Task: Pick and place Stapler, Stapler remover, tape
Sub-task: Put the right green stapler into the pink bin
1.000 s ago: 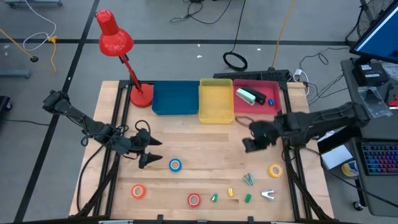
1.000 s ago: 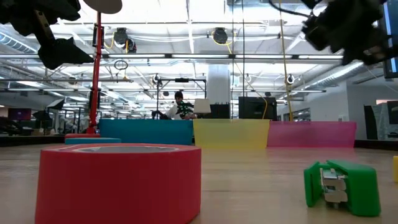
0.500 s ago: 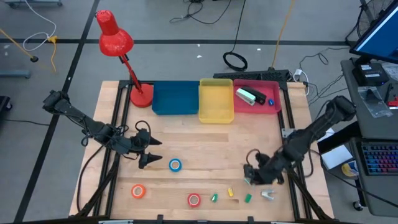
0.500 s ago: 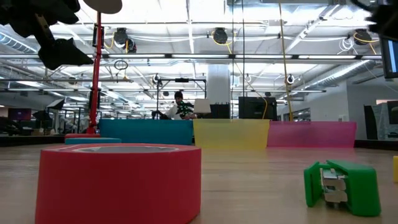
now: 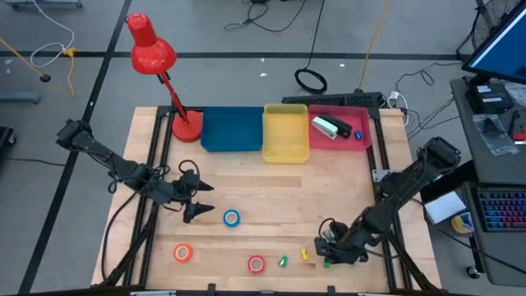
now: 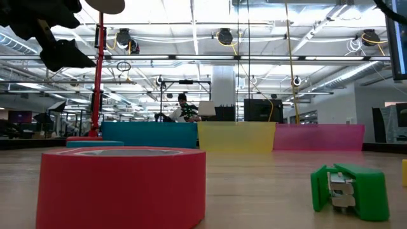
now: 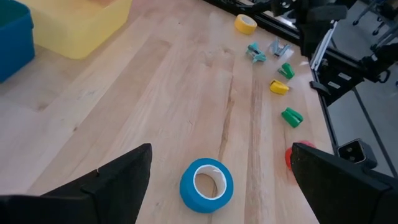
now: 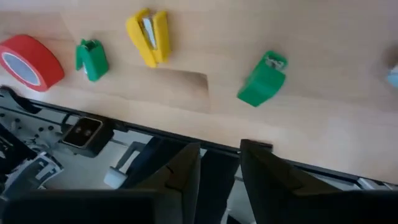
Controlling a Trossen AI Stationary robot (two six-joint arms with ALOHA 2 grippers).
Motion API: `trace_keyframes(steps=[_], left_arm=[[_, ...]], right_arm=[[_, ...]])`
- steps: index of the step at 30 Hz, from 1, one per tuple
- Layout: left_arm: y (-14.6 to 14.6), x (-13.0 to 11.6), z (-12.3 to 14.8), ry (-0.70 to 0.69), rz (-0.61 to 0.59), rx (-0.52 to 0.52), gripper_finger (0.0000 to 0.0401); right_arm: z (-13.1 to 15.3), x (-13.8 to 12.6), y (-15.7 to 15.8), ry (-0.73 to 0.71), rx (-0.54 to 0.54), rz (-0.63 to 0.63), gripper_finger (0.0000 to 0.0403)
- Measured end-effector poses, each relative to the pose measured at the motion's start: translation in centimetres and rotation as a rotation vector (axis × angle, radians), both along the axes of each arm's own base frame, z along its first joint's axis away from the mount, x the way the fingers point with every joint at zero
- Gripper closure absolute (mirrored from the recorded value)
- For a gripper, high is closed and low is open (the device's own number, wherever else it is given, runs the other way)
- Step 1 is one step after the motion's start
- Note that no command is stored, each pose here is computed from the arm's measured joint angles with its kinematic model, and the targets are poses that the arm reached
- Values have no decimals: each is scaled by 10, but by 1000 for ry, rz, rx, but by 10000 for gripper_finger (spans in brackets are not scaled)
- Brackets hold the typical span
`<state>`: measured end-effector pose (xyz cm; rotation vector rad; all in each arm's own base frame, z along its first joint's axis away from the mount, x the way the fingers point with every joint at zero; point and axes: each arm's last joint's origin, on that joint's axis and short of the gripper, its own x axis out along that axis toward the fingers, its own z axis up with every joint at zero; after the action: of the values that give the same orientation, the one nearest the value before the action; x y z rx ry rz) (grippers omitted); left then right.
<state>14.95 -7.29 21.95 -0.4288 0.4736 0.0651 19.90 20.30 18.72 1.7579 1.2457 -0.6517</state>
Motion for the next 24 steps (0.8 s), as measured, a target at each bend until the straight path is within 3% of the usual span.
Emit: trace_keyframes(steps=[24], left_arm=[[0, 0, 0, 0, -10, 16, 22]], right_arm=[[-21, -4, 4, 102, -84, -4, 298]])
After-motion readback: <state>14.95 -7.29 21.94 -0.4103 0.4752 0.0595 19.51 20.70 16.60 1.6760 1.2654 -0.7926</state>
